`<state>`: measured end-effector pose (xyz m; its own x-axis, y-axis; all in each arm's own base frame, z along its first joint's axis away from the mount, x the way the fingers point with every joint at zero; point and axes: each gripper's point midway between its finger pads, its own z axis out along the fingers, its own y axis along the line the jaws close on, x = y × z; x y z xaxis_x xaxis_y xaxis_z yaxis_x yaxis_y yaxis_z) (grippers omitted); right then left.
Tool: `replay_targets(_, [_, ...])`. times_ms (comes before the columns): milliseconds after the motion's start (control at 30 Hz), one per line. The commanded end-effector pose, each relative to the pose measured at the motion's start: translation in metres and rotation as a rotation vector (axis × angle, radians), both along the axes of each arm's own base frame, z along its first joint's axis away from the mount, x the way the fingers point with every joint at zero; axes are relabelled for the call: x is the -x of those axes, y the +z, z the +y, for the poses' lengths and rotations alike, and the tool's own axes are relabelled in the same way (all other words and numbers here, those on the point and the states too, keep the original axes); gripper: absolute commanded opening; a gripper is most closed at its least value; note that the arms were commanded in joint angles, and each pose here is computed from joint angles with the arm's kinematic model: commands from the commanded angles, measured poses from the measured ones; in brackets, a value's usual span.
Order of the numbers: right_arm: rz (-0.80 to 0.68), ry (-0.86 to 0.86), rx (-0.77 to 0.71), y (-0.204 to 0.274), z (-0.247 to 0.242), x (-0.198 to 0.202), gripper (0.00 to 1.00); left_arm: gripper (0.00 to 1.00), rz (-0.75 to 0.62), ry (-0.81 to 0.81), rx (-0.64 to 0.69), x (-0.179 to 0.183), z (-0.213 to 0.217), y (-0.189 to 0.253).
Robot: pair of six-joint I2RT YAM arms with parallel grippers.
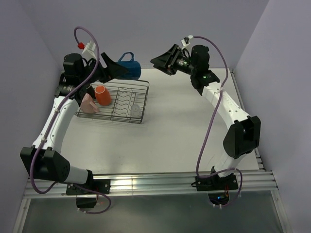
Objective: Load the cups into the dish rack
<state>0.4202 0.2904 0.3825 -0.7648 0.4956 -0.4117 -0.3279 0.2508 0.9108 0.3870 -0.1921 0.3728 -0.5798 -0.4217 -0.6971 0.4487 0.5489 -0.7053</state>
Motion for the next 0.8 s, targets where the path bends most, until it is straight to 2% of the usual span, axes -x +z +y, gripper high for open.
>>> replay_targets(0, [-0.099, -0.116, 0.077, 0.021, -0.021, 0.006, 0.53, 0.00, -0.128, 0.113, -0.021, 0.007, 0.029, 0.052])
replay_targets(267, [-0.109, -0.271, 0.276, -0.012, -0.053, 0.004, 0.54, 0.00, -0.012, 0.229, -0.281, -0.004, 0.066, 0.009])
replay_targets(467, [-0.123, -0.280, 0.358, -0.020, -0.062, 0.011, 0.53, 0.00, 0.032, 0.361, -0.452, -0.018, 0.103, -0.006])
replay_targets(767, [-0.154, -0.332, 0.417, -0.034, -0.079, 0.022, 0.53, 0.00, 0.061, 0.387, -0.567, -0.032, 0.119, -0.028])
